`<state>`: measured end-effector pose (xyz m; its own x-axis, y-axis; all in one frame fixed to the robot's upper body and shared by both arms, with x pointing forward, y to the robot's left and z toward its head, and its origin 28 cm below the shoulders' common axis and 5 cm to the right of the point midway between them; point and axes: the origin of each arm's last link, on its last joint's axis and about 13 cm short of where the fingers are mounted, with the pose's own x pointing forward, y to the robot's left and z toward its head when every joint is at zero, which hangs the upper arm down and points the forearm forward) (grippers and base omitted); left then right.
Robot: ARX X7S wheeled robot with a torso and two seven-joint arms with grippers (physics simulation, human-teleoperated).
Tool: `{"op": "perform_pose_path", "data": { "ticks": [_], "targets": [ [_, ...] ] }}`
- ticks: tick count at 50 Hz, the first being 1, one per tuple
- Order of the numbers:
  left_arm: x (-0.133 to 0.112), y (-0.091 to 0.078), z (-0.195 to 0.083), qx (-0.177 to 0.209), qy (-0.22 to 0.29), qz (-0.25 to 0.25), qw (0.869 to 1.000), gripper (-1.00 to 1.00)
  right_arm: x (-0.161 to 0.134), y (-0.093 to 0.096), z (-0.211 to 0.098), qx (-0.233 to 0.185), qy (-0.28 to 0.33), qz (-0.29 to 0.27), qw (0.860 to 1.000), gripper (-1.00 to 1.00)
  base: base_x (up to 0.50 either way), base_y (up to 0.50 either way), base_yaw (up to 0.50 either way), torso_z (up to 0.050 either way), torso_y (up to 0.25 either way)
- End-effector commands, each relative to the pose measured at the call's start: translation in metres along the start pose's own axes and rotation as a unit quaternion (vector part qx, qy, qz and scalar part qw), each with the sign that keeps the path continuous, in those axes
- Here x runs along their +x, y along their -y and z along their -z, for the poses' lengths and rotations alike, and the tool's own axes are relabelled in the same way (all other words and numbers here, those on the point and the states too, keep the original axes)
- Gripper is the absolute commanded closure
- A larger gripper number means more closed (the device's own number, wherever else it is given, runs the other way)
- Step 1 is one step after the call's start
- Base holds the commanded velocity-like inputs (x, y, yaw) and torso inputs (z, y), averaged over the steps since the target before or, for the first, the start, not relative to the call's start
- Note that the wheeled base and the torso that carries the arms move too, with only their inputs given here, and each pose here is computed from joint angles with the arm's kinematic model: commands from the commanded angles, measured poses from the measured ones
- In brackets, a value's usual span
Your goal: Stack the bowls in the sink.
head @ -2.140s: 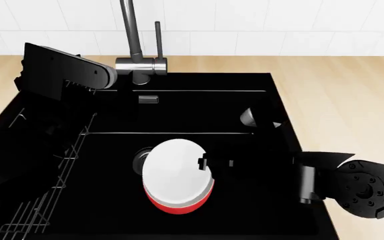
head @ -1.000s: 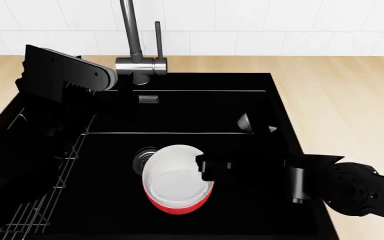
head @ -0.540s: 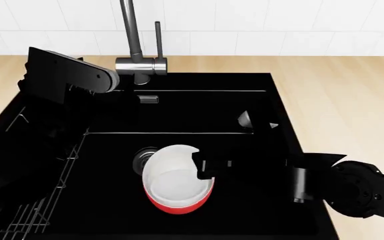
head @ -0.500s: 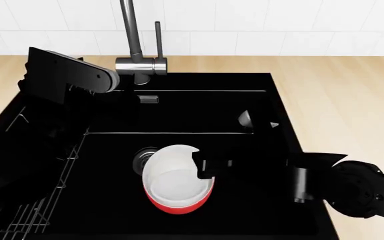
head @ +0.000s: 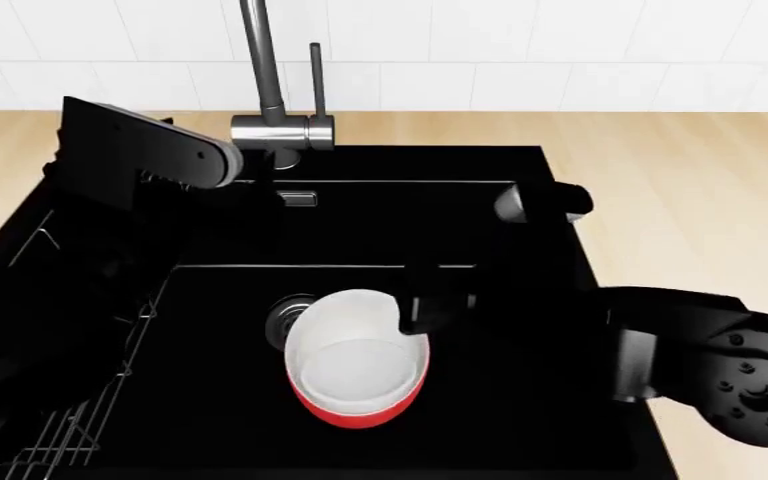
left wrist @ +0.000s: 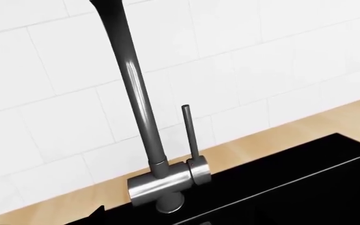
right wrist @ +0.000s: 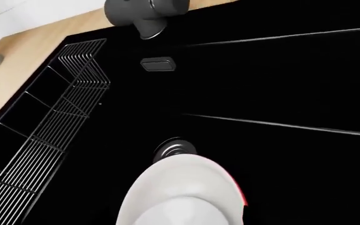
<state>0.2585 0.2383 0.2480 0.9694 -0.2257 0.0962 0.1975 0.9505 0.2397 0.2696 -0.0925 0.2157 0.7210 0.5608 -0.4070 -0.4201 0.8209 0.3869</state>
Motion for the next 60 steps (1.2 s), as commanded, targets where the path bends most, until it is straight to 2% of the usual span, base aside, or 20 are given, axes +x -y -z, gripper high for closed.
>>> {"op": "perform_pose_path", "data": {
  "ticks": [1, 8, 15, 36, 52, 60],
  "targets": [
    [-0.001, 0.002, 0.001, -0.008, -0.002, 0.008, 1.0, -1.0, -0.008, -0.008, -0.005, -0.017, 0.031, -0.004, 0.999, -1.0, 0.0, 0.0, 0.0, 0.0, 0.0],
    [-0.001, 0.003, 0.003, -0.01, -0.004, 0.013, 1.0, -1.0, -0.011, -0.01, -0.005, -0.02, 0.041, 0.0, 0.999, -1.0, 0.0, 0.0, 0.0, 0.0, 0.0],
    [-0.007, 0.003, 0.003, -0.017, 0.005, 0.015, 1.0, -1.0, -0.021, -0.016, -0.007, -0.048, 0.09, 0.013, 0.995, -1.0, 0.0, 0.0, 0.0, 0.0, 0.0],
    [-0.049, 0.001, -0.008, -0.031, 0.063, -0.007, 0.998, -1.0, -0.061, -0.018, -0.007, -0.048, 0.176, 0.02, 0.983, -1.0, 0.0, 0.0, 0.0, 0.0, 0.0],
    [-0.069, -0.003, -0.015, -0.038, 0.094, -0.023, 0.995, -1.0, -0.09, -0.028, -0.009, -0.051, 0.226, 0.012, 0.973, -1.0, 0.0, 0.0, 0.0, 0.0, 0.0],
    [-0.075, -0.005, -0.015, -0.044, 0.104, -0.03, 0.993, -1.0, -0.105, -0.032, -0.011, -0.04, 0.274, -0.002, 0.961, -1.0, 0.0, 0.0, 0.0, 0.0, 0.0]
  ]
}}
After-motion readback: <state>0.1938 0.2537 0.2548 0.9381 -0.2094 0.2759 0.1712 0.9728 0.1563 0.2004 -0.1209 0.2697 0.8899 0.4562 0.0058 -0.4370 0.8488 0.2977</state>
